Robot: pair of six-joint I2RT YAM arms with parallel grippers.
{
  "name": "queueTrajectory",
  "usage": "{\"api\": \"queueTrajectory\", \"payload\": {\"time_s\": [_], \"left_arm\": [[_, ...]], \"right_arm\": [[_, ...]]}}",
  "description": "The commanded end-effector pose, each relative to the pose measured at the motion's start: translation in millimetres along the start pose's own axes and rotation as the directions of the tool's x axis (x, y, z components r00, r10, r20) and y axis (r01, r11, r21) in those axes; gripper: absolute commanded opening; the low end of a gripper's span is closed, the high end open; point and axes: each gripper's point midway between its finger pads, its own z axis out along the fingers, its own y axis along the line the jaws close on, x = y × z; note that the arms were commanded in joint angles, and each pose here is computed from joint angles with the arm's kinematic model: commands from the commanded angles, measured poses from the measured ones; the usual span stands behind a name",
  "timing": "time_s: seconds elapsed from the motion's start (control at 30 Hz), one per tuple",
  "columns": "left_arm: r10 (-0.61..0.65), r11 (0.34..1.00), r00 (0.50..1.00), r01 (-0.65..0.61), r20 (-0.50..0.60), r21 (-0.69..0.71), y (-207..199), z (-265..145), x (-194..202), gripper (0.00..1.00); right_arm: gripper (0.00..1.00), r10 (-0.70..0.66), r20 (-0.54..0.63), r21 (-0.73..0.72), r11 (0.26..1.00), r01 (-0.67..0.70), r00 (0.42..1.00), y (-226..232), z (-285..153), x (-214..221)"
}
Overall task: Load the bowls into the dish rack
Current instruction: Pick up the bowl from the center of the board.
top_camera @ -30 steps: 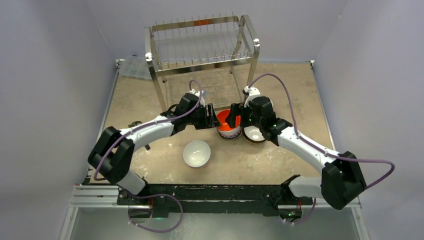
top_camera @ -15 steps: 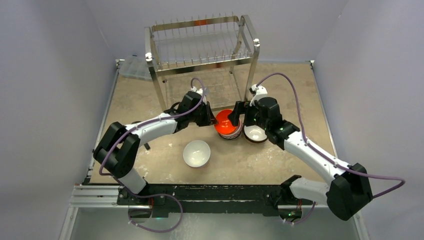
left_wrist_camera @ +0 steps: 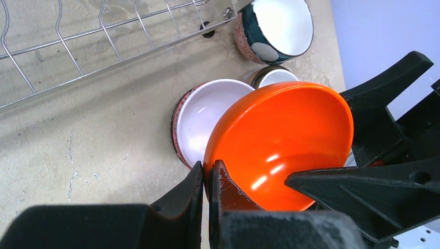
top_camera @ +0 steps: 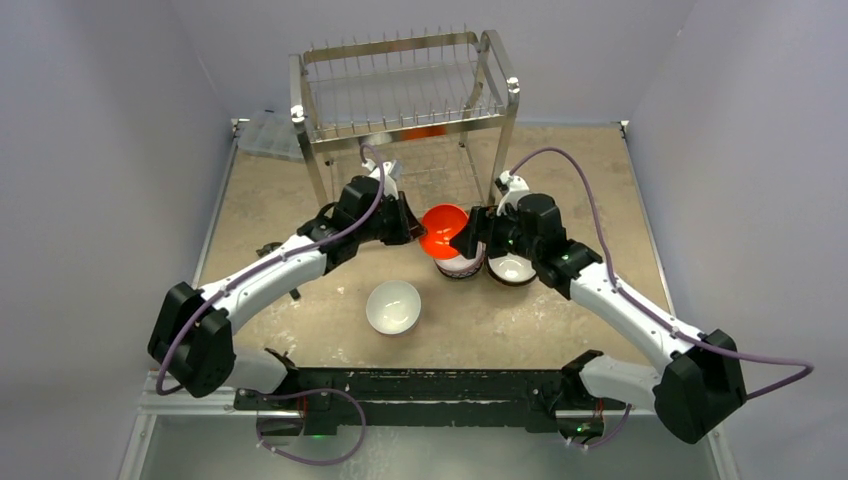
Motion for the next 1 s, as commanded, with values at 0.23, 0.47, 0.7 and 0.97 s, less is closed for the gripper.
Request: {"api": "queueTrajectory", "payload": {"time_s": [0.23,0.47,0.7,0.97], "left_arm": [[-0.003,0.997,0.995,-0.005,0.098,0.082,-24,-28,-21,0.03],[-0.006,0.998,0.992,-0.002,0.129,0.064,-15,-42,-16,0.55],[-0.041,0.979,0.988,0.011,0.148,0.203,-28,-54,-3,0.97],[-0.043,0.923,0.994,0.001,0.099,0.384,-51,-61,15,0.96]], "right_arm": [[0.12,0.002,0.049,-0.167,0.986,0.006,0.999,37,-12,-22],[0.0,-0.016,0.048,-0.176,0.984,0.024,0.999,39,-11,-22],[0.0,-0.107,0.058,-0.26,0.958,0.118,0.993,51,-10,-22],[0.0,-0.139,0.006,-0.382,0.915,0.131,0.99,67,-3,-12]]}}
